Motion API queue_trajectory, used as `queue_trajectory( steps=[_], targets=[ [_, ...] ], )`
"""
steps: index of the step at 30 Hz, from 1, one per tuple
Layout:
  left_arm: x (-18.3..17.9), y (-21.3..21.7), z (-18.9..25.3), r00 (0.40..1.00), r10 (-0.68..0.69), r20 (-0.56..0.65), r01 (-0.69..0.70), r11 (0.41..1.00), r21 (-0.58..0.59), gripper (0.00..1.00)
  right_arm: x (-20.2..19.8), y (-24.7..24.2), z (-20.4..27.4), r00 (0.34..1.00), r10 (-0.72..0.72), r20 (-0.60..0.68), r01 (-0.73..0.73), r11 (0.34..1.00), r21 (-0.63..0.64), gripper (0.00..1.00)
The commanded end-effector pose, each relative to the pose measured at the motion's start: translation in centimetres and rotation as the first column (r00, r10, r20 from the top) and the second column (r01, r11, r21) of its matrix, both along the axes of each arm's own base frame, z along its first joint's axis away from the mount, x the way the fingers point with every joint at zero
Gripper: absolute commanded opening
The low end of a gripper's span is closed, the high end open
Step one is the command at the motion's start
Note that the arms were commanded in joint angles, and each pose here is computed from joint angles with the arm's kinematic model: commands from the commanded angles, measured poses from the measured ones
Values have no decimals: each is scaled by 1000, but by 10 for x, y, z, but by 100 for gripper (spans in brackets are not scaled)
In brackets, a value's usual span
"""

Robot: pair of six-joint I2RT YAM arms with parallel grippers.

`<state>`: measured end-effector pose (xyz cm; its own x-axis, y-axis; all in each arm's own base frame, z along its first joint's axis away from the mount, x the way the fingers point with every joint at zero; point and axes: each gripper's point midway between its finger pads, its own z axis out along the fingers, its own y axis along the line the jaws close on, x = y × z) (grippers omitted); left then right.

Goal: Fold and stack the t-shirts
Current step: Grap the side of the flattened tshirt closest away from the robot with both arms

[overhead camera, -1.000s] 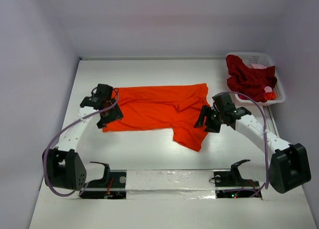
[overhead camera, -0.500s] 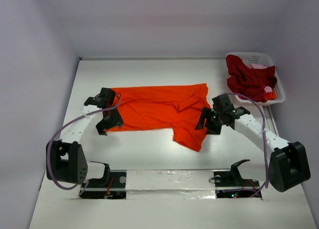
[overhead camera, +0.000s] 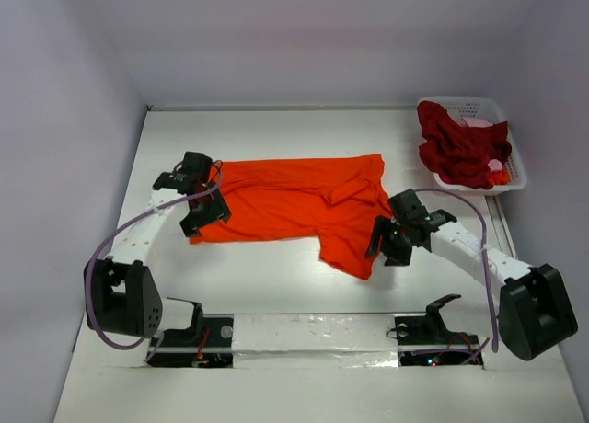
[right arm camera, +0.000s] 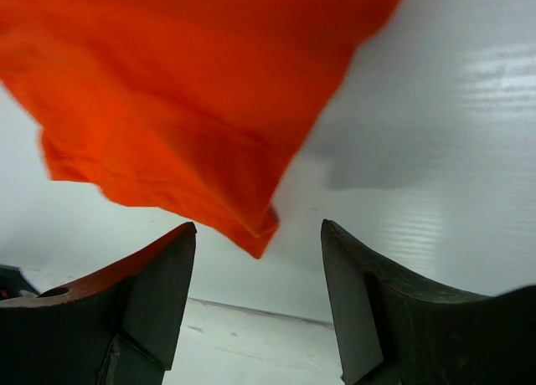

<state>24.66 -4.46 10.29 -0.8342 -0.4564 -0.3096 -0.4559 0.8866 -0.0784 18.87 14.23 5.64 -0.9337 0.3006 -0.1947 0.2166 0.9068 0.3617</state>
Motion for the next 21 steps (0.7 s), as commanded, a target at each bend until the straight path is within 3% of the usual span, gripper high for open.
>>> queue_trajectory(
  steps=[1, 11, 21],
  targets=[
    [-11, -5, -7, 1000, -14, -14, 14, 999, -34, 66, -8, 0, -15, 1000, -2, -24, 2, 1000, -24, 67],
    [-26, -8, -15, 1000, -9, 6, 9, 997, -72, 67, -8, 12, -14, 999, 30, -29, -29, 1000, 10, 67],
    [0, -5, 6, 999, -1, 50, 2, 999, -33, 68, 7, 37, -12, 995, 94, -41, -92, 995, 50, 65]
  ],
)
